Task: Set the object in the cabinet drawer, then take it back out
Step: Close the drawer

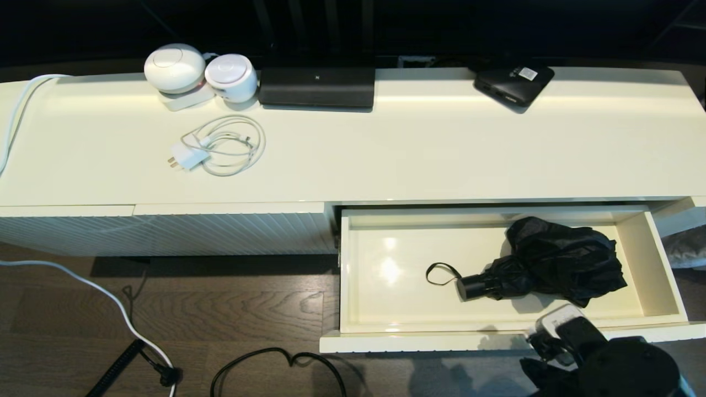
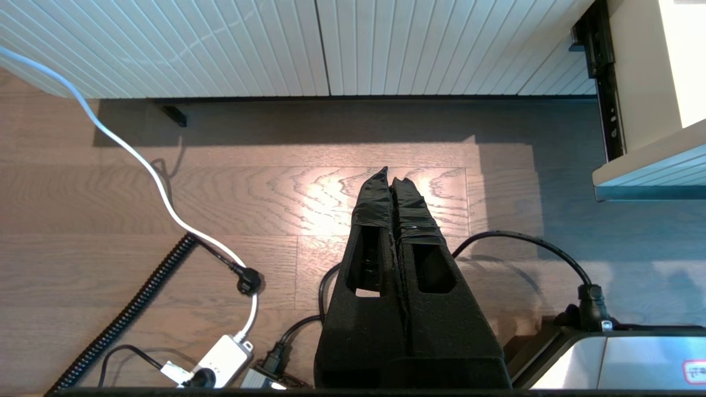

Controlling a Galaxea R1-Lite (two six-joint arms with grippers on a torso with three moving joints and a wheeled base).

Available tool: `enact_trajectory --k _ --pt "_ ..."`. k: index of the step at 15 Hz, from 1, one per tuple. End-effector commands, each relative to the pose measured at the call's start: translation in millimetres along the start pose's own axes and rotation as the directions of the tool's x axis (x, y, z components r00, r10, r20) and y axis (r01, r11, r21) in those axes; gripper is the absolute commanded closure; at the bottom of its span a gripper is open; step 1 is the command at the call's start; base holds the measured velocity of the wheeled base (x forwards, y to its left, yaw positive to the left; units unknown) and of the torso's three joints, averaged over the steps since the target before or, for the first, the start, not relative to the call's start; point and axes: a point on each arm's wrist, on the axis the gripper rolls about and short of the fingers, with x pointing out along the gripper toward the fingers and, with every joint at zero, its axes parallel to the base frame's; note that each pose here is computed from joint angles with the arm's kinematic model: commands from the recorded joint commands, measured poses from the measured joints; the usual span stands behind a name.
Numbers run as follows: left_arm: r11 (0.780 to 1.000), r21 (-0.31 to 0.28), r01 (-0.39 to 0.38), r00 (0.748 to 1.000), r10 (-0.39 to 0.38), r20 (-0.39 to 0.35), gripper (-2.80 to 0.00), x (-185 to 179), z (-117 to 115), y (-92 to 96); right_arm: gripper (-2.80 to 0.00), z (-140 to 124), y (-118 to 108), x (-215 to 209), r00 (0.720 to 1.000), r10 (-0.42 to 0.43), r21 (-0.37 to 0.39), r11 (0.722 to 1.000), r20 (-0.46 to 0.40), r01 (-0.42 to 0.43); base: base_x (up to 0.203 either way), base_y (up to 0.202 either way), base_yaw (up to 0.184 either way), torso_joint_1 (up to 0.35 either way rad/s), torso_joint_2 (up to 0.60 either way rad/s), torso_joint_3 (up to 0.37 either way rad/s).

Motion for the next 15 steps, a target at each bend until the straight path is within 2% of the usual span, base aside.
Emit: enact_trajectory --k 1,9,15 --pt "1.000 0.000 0.000 1.000 0.000 0.001 0.00 -0.1 0.0 0.0 0.00 6.5 -3.6 12.3 0.999 -0.044 -0.003 0.999 0.006 0.044 0.000 0.000 0.000 0.000 0.00 0.000" --pt "1.000 0.000 0.000 1.000 0.000 0.001 0.00 -0.1 0.0 0.0 0.00 30.5 -17.4 20.3 0.984 -0.105 0.031 0.994 0.142 0.102 0.000 0.000 0.000 0.000 0.00 0.000" --pt "1.000 0.000 0.000 1.000 0.000 0.003 0.00 -0.2 -0.1 0.0 0.00 31.3 -19.7 24.1 0.967 -0.135 0.066 0.990 0.214 0.123 0.000 0.000 0.000 0.000 0.00 0.000"
